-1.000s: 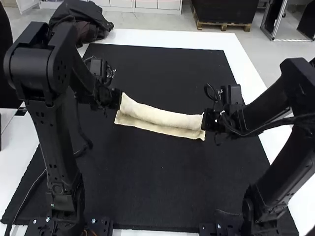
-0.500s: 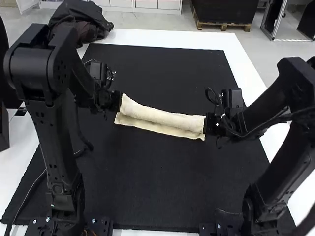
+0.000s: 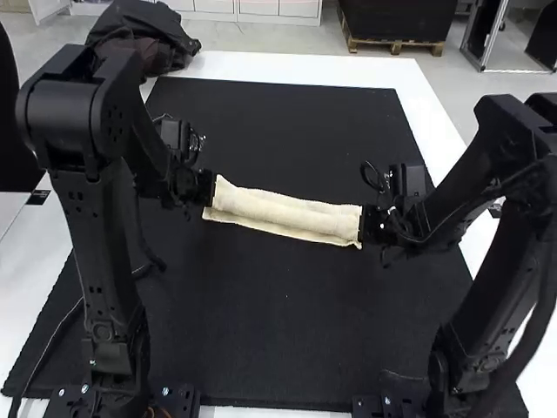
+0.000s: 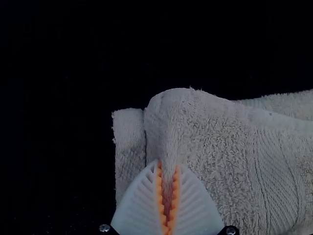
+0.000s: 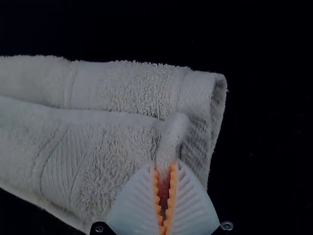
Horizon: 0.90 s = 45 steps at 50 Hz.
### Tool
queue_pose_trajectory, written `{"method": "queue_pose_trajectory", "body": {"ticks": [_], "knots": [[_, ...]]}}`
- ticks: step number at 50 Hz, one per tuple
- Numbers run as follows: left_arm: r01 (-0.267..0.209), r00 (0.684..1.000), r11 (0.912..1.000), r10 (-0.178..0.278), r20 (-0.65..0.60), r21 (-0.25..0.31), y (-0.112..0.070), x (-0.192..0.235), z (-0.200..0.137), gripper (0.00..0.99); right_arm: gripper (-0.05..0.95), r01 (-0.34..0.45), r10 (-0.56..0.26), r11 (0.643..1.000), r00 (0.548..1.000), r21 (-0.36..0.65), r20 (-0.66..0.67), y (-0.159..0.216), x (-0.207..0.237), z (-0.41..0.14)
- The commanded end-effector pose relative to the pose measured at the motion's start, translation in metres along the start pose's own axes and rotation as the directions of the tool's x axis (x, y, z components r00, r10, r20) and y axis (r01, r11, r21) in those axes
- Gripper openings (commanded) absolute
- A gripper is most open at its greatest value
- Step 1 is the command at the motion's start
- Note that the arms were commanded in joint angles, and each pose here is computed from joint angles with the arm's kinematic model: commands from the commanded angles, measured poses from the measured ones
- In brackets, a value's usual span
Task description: Fold the towel.
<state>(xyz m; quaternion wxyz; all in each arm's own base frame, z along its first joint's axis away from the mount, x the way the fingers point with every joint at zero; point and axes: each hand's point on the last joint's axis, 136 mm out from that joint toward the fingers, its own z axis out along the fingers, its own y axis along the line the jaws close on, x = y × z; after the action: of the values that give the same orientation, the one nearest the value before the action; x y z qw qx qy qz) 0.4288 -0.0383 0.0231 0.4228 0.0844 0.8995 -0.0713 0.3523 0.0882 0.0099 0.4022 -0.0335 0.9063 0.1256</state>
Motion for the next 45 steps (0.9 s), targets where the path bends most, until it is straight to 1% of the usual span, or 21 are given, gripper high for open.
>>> {"method": "queue_pose_trajectory", "body": {"ticks": [1, 9, 12, 19, 37, 45], "knots": [[-0.011, 1.0, 0.9999, 0.011, -0.01, -0.01, 0.002, 0.008, 0.003, 0.031, -0.01, -0.001, 0.001, 0.999, 1.0, 0.05, -0.006, -0.014, 0.006, 0.001], [-0.01, 1.0, 0.9998, 0.009, -0.015, -0.02, 0.004, 0.013, 0.008, 0.031, -0.01, 0.016, -0.014, 0.998, 0.999, 0.061, -0.036, -0.018, 0.017, 0.007], [-0.008, 1.0, 0.9997, 0.007, -0.015, -0.022, 0.006, 0.014, 0.009, 0.031, -0.01, 0.019, -0.017, 0.998, 1.0, 0.063, -0.024, -0.019, 0.016, 0.009], [-0.009, 1.0, 0.9997, 0.009, -0.011, -0.022, 0.005, 0.013, 0.01, 0.031, -0.01, 0.014, -0.016, 0.998, 1.0, 0.068, 0.027, -0.023, 0.004, 0.011], [-0.008, 1.0, 0.9997, 0.008, 0.005, -0.024, 0.007, 0.008, 0.01, 0.031, -0.01, 0.009, -0.014, 0.997, 0.998, 0.074, 0.069, -0.026, -0.015, 0.013], [-0.009, 1.0, 0.9997, 0.009, 0.004, -0.023, 0.006, 0.008, 0.01, 0.031, -0.01, 0.008, -0.017, 0.997, 0.994, 0.076, 0.112, -0.026, -0.03, 0.014]]}}
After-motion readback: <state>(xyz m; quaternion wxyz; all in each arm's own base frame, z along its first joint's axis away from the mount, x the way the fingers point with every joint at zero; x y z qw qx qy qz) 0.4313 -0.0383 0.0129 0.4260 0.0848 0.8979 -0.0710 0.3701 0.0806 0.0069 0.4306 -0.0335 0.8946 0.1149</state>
